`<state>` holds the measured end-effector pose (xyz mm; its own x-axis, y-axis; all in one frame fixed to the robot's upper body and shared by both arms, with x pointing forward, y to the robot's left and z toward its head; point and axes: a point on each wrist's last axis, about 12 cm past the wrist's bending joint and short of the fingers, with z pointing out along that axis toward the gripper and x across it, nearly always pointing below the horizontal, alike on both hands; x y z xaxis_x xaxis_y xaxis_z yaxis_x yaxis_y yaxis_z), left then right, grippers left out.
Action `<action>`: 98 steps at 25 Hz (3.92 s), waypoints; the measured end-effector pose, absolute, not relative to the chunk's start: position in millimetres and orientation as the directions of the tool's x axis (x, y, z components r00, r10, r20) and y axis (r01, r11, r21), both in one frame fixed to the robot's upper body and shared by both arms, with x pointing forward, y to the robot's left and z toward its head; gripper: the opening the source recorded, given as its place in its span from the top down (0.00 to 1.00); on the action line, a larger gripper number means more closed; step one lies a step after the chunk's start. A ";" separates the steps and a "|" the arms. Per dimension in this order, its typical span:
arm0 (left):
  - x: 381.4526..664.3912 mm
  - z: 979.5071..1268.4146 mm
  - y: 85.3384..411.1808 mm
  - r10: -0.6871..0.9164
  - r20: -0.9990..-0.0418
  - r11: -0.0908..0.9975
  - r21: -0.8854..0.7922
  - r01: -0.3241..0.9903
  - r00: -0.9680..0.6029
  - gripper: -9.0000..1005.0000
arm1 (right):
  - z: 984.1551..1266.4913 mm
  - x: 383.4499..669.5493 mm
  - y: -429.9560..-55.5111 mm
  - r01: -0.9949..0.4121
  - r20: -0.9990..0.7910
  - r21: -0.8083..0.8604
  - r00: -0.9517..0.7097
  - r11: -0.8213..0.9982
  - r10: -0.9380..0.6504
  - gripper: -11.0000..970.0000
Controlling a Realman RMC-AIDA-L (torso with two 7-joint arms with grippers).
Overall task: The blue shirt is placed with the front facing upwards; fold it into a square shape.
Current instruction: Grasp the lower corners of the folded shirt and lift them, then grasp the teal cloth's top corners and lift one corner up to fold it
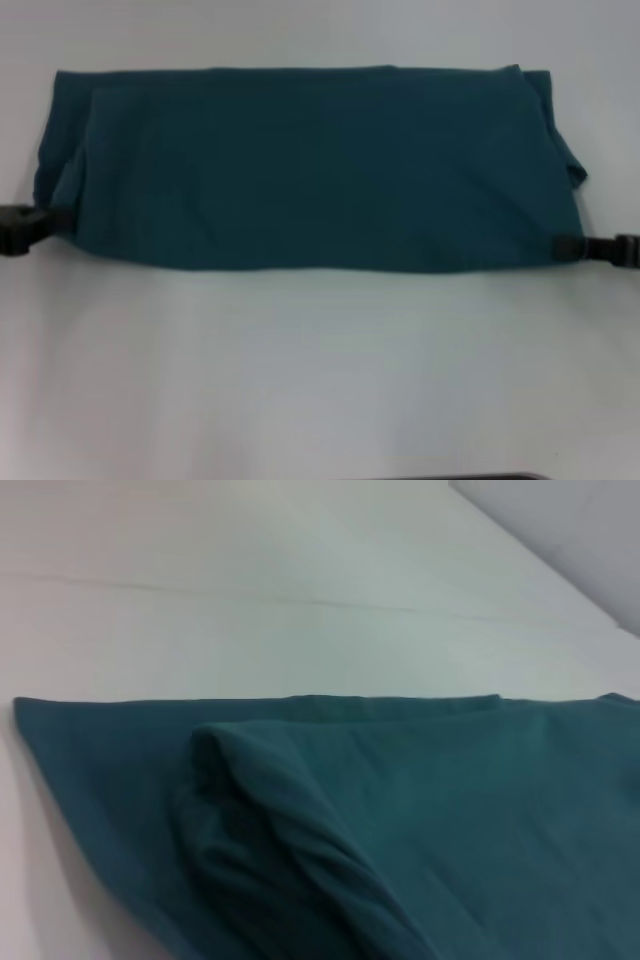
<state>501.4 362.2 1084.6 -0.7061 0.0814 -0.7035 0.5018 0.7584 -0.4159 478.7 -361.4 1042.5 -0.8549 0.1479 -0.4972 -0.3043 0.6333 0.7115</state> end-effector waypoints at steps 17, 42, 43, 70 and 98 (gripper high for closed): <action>438.4 1075.3 382.2 0.113 -0.609 0.680 -0.528 0.508 -0.785 0.98 | 1027.2 403.4 -372.0 -0.346 -0.507 0.748 -0.849 0.566 0.151 0.97; 435.2 1059.4 400.4 0.092 -0.548 0.777 -0.482 0.404 -0.832 0.97 | 1021.0 382.6 -386.2 -0.268 -0.491 0.748 -0.840 0.607 0.233 0.95; 436.3 1060.6 401.3 0.087 -0.549 0.780 -0.481 0.400 -0.831 0.97 | 1021.0 382.6 -386.3 -0.268 -0.491 0.748 -0.839 0.607 0.234 0.95; 434.9 1072.6 408.5 0.081 -0.540 0.756 -0.514 0.404 -0.838 0.94 | 1029.1 386.2 -393.1 -0.256 -0.469 0.764 -0.850 0.593 0.238 0.93; 510.3 1095.5 384.3 -0.009 -0.681 0.776 -0.466 0.424 -0.733 0.28 | 1083.2 457.4 -409.8 -0.360 -0.599 0.702 -0.765 0.615 0.235 0.30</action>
